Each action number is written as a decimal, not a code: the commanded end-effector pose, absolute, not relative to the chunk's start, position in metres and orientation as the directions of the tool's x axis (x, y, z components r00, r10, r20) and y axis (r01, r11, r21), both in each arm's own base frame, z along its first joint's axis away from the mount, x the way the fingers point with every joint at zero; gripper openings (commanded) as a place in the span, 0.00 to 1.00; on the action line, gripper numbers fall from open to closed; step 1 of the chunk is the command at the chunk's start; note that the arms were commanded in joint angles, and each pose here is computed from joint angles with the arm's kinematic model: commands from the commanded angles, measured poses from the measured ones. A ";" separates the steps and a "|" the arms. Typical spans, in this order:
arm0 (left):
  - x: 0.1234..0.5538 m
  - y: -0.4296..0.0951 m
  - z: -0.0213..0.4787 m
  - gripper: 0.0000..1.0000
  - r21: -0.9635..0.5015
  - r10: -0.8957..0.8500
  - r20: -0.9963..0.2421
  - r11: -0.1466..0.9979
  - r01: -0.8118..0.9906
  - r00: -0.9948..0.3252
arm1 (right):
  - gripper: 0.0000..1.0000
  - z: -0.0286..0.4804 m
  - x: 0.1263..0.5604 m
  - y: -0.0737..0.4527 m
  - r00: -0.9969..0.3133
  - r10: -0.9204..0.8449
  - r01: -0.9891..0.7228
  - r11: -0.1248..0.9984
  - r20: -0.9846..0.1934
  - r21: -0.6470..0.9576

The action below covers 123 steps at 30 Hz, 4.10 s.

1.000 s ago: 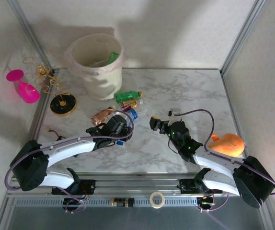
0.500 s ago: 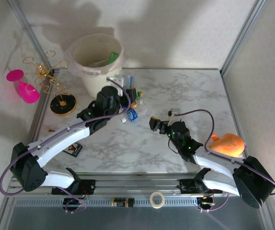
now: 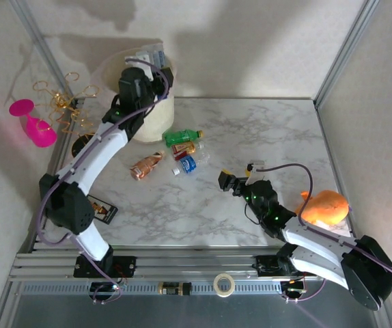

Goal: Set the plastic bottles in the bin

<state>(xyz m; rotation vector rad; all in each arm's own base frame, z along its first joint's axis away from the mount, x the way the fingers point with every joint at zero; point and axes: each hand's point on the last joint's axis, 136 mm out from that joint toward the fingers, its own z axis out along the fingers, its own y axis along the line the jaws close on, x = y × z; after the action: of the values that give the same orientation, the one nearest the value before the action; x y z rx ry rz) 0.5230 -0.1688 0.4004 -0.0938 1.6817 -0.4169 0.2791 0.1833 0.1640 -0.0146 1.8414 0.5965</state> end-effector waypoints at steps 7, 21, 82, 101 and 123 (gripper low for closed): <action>0.576 -0.135 0.400 0.00 -0.325 -0.304 -0.934 0.941 0.091 -0.189 | 0.99 0.162 0.274 0.164 -0.325 0.317 -0.246 0.881 -0.891 0.403; 0.612 -0.104 0.334 0.32 -0.258 -0.273 -0.914 0.962 -0.089 -0.299 | 0.99 0.162 0.268 0.152 -0.310 0.318 -0.228 0.890 -0.896 0.395; 0.321 -0.134 0.182 1.00 -0.693 -0.632 -0.686 0.719 0.058 -0.361 | 0.99 0.055 0.387 0.316 -0.794 0.468 0.173 0.786 -0.388 0.594; 0.326 -0.140 0.179 1.00 -0.672 -0.602 -0.703 0.737 0.075 -0.379 | 0.81 0.021 0.394 0.271 -0.790 0.434 0.236 0.867 -0.433 0.438; 0.329 -0.185 0.171 0.98 -0.708 -0.544 -0.657 0.683 0.178 -0.522 | 0.77 0.022 0.388 0.275 -0.828 0.339 0.122 0.887 -0.447 0.446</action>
<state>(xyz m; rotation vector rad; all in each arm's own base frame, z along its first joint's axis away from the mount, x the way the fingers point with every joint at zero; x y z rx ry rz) 0.3261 -0.1739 0.1525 -0.3167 1.9581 -0.8746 0.3948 0.2868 0.0477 0.3671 2.4338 0.6583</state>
